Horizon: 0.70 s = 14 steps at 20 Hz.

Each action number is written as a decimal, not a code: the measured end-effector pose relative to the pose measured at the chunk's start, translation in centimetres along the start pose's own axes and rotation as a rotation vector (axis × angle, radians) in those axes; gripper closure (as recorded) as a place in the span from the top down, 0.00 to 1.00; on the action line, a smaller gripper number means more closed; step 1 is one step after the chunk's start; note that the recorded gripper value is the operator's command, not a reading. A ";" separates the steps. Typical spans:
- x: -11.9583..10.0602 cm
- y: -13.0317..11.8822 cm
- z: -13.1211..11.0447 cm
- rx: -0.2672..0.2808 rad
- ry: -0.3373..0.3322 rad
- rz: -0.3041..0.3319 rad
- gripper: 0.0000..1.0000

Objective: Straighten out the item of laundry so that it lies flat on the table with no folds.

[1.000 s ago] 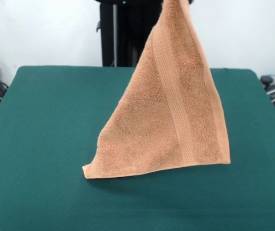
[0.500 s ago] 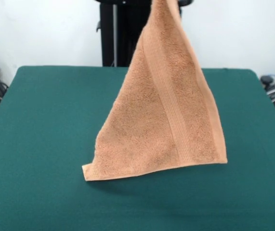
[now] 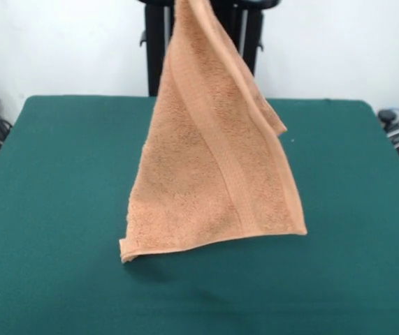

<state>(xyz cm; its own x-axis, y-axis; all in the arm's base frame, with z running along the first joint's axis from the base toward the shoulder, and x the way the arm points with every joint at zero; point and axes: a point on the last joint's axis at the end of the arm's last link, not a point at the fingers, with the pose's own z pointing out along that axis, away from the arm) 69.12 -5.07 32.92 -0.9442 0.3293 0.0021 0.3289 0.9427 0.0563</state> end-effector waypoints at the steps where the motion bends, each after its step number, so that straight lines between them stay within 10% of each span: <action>1: -0.2 -0.7 0.0 0.000 -0.001 0.010 0.00; 14: -0.6 -2.6 -0.2 0.004 -0.004 0.032 0.00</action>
<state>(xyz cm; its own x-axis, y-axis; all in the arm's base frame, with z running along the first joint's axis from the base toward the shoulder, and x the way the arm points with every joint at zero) 68.86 -7.78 32.95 -0.9332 0.3595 -0.0004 0.3590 0.9319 0.0523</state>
